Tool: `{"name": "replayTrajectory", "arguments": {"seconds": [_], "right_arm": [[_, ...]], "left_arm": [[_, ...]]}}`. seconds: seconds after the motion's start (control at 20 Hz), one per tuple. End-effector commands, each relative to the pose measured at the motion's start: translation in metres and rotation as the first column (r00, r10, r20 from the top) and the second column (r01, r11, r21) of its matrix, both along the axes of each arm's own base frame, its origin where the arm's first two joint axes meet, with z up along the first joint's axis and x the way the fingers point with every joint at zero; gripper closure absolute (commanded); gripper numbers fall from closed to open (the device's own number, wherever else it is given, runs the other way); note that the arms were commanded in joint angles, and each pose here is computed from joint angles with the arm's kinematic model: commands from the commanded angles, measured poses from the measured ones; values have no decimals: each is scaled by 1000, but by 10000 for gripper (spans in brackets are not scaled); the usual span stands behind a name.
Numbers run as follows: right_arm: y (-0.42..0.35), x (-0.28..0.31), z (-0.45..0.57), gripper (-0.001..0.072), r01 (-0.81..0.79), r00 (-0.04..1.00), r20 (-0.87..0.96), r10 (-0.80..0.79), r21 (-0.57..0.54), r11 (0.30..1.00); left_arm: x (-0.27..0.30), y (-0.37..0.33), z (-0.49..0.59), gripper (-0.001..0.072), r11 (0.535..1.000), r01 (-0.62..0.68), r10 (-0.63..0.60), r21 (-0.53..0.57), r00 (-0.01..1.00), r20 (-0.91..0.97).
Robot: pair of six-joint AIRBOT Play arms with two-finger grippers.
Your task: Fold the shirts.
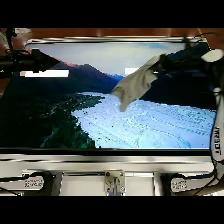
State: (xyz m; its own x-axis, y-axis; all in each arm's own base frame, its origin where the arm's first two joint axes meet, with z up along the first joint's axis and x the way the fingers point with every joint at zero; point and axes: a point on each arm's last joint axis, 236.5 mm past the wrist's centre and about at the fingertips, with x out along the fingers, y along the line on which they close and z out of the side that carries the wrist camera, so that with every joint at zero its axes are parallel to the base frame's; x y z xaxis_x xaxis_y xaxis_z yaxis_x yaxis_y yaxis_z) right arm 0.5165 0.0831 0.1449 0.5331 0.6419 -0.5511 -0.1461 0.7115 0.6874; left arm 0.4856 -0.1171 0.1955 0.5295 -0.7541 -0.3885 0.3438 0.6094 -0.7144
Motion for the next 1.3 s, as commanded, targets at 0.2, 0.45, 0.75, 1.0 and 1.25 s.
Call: {"name": "replayTrajectory", "arguments": {"seconds": [0.2, 0.45, 0.75, 1.0, 1.25], "right_arm": [[-239, -99, -49, 655, 255, 887, -288, -361, -348, 902], [-333, -193, -132, 655, 402, 674, -468, -572, -417, 815], [-321, -320, -224, 656, 492, 410, -721, -559, -341, 801], [-283, -376, -242, 655, 605, 293, -772, -564, -307, 735], [-237, -397, -252, 655, 640, 248, -773, -584, -322, 698]], "left_arm": [[-34, -24, -7, 671, 991, 136, -137, -21, 986, -95], [-49, -32, -10, 671, 981, 189, -192, -34, 972, -138], [-55, -48, -10, 671, 974, 226, -229, -33, 964, -138], [-60, -60, -10, 670, 966, 255, -257, -31, 957, -135], [-60, -61, -10, 670, 965, 261, -262, -27, 956, -129]]}}
